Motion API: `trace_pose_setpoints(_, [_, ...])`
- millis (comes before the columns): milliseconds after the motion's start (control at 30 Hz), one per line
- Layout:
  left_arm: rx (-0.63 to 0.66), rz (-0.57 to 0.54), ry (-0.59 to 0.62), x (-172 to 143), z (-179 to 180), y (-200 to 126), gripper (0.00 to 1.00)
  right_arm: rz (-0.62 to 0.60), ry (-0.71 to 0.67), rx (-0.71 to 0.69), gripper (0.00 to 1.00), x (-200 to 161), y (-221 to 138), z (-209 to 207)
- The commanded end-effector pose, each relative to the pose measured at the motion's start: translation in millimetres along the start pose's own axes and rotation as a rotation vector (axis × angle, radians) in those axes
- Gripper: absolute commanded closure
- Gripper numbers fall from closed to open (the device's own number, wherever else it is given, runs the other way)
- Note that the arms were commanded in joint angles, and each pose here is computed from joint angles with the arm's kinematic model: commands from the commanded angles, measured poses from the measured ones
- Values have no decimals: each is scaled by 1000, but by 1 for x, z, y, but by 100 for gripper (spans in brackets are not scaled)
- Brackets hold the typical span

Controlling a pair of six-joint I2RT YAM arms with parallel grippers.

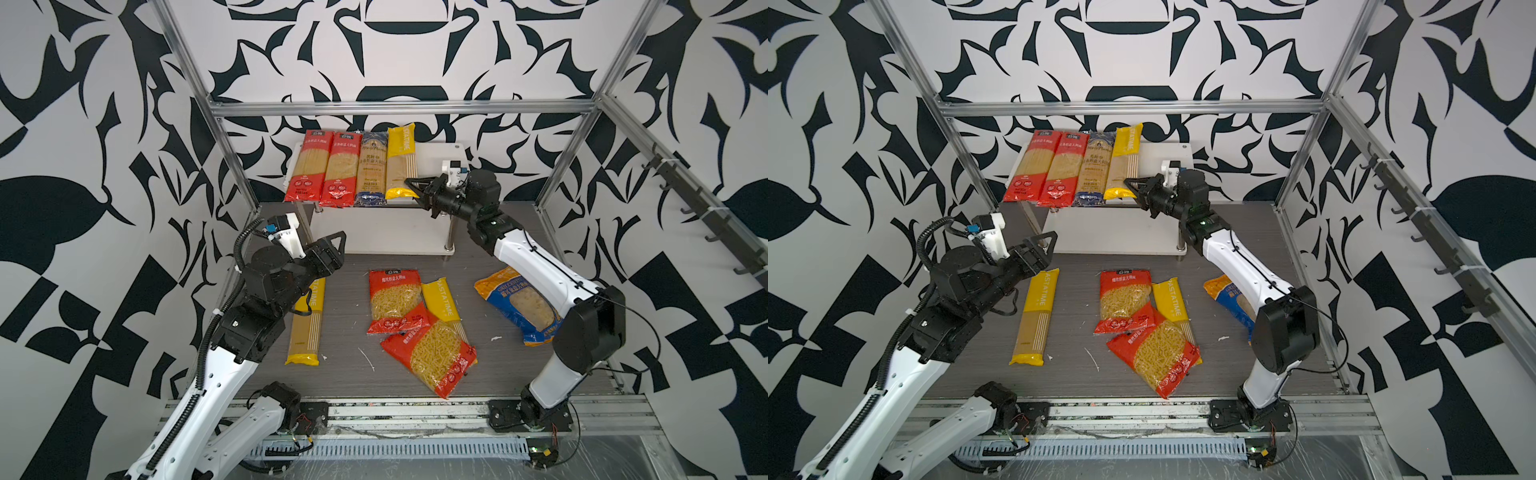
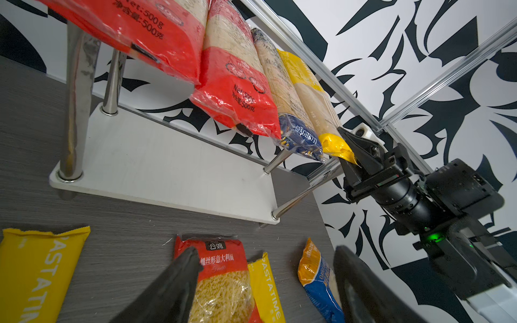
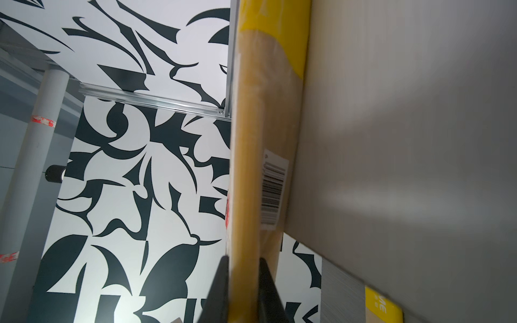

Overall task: Arrange pasta packages on shelves
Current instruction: Place the pasta bag on the shelf.

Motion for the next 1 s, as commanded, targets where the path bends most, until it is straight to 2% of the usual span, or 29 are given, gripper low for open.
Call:
trace_pose_setpoints(0, [7,-18,0,1,2,-3,20,-2,-109,247,100,3,-10,63])
trace_pose_setpoints(500, [35,-47,30,5,4,-10,20,78,-105,237,100,-13,13,59])
trace_pose_setpoints(633, [42,-51,38,5,4,-13,20,74,-96,222,100,-13,10,55])
trace_pose_setpoints(700, [49,-56,45,5,5,-15,20,71,-99,208,91,-12,6,54])
trace_pose_setpoints(833, [74,-74,75,8,6,-22,20,72,-110,188,64,-10,-6,54])
trace_pose_setpoints(967, [133,-103,127,15,8,-32,19,73,-124,151,54,-11,-19,52])
Point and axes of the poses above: each gripper's point midway between its finger pads, its own y axis out along the fingers, its own z axis along the line the jaws close on, x = y × z, the point moved 8 cm from there along -y, back along the fingers, and after that the axes turned 9 degrees about -y, right-handed, at the moved point
